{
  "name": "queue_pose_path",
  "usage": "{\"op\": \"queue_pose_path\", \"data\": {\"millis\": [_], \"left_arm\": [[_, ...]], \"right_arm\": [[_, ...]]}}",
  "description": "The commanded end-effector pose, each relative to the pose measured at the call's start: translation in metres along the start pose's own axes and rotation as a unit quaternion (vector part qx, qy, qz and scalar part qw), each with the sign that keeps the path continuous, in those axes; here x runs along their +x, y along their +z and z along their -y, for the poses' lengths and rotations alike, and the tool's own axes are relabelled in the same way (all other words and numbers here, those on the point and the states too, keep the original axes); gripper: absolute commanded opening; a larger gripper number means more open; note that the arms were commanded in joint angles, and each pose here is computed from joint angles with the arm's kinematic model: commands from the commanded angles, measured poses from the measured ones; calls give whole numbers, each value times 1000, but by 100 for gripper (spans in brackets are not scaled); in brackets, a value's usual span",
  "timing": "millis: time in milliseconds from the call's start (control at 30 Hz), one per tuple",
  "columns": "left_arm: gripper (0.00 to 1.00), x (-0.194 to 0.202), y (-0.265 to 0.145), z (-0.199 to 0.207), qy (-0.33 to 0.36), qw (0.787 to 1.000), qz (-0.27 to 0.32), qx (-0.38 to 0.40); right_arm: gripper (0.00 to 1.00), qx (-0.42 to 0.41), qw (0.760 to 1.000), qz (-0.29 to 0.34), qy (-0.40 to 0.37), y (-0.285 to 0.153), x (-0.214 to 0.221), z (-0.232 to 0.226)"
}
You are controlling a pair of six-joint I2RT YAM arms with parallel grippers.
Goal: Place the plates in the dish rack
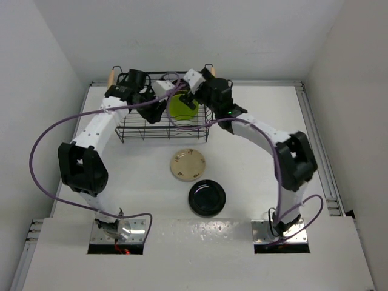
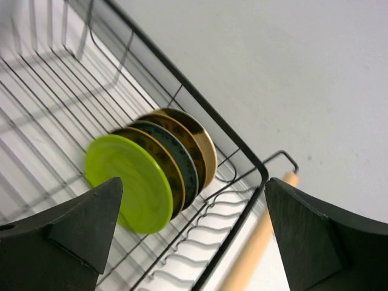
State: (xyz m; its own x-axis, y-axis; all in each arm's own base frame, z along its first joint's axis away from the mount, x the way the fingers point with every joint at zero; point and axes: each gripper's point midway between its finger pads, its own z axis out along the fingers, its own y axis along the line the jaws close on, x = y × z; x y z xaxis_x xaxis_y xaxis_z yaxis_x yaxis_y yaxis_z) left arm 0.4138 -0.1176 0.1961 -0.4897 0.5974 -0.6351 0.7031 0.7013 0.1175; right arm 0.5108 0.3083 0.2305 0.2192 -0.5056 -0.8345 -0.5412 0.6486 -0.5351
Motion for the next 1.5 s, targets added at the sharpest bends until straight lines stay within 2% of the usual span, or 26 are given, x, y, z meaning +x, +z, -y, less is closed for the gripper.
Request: {"op": "queue_pose_path", "data": {"millis": [0,33,67,100,133,267,333,467,600,700,833,1100,1300,1367,1467], "left_arm": [[58,-11,-23,36,67,998,15,12],[58,-11,-20,50,80,996,12,22],[58,-2,-20,62,84,996,4,32],[58,2,-18,69,89,995,2,38],[58,4,-15,83,86,995,2,49],[60,24,2,121,57,995,-2,77],[61,36,10,135,29,996,2,89],[64,61,35,147,-109,990,-24,89],[64,78,57,158,-187,976,-63,97],[64,89,70,162,-228,966,-79,90],[64,97,83,164,-239,964,-75,89],[64,142,103,172,-275,951,-123,76],[59,160,117,177,-294,941,-150,75],[59,176,115,178,-303,936,-167,67],[59,177,99,166,-310,935,-165,43]], "right_arm": [[99,29,989,22,145,-61,-54,35],[99,13,986,-14,164,-72,-29,19],[99,14,979,-23,202,-80,-20,21],[99,22,978,-2,207,-106,-41,32],[99,11,976,-45,214,-117,-2,10],[99,37,960,-87,263,-169,29,-10],[99,56,947,-93,301,-195,38,-16],[99,65,934,-104,336,-235,51,-36],[98,65,933,-108,338,-254,51,-56],[95,81,929,-134,335,-269,64,-63],[94,72,929,-146,332,-278,66,-77],[93,76,934,-154,313,-292,63,-83],[93,74,938,-164,296,-300,63,-88],[93,77,939,-158,295,-302,57,-86],[93,85,942,-160,283,-308,55,-82]]}}
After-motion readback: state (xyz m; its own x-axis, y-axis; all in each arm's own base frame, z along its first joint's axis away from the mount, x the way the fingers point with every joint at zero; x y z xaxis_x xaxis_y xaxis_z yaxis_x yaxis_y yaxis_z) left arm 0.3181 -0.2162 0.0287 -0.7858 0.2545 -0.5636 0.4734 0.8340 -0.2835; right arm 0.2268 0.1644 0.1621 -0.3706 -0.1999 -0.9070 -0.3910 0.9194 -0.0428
